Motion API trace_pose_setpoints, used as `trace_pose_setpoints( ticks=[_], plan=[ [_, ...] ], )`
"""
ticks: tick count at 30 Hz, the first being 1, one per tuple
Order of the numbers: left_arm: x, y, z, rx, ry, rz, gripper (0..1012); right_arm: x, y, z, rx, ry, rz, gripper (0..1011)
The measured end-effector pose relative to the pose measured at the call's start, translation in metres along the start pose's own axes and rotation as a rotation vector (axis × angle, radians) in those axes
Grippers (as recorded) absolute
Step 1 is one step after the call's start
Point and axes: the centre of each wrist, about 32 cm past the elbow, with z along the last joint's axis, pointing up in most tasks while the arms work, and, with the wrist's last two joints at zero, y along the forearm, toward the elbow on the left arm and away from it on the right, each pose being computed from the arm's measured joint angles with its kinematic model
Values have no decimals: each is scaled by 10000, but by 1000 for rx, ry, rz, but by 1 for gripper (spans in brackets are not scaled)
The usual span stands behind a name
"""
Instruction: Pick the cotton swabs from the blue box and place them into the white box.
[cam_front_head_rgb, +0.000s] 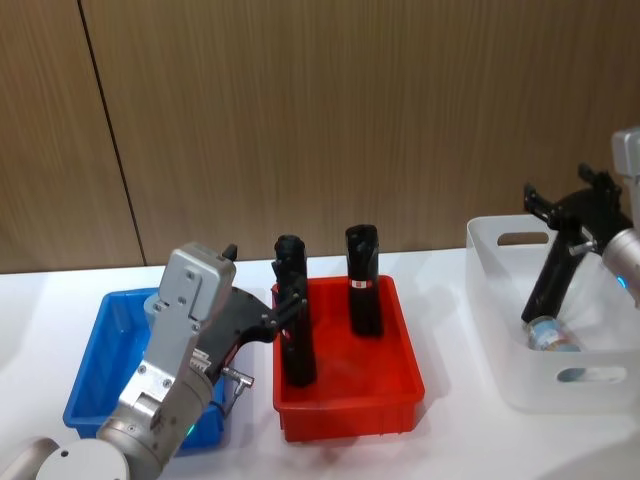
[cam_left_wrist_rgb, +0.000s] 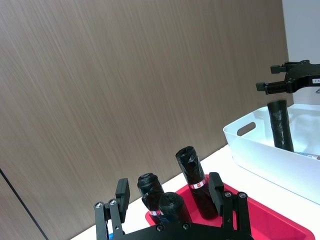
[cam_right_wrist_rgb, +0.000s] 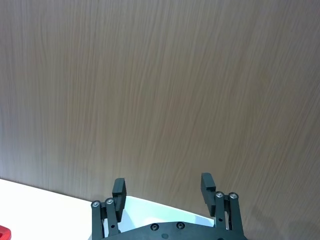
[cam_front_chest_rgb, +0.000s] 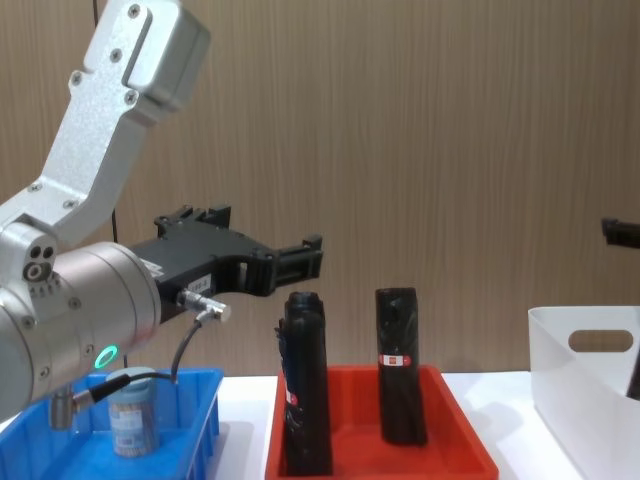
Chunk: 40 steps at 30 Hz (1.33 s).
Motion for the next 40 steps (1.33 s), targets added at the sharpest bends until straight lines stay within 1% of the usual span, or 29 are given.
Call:
trace_pose_setpoints(
  ticks=[4,16,29,34,40],
  plan=[
    [0,0,0,0,0,0,1003,2,5,-22,6,-1,-4,1002],
    [0,0,0,0,0,0,1003,2,-47,-17,27,-5,-4,1002],
    [0,0,0,0,0,0,1003,-6,-80,-14,32,-2,-1,1002],
    [0,0,0,0,0,0,1003,-39,-121,-26,33,2,2,1002],
    [0,0,0,0,0,0,1003,-124,-231,-46,37,8,7,1002]
  ],
)
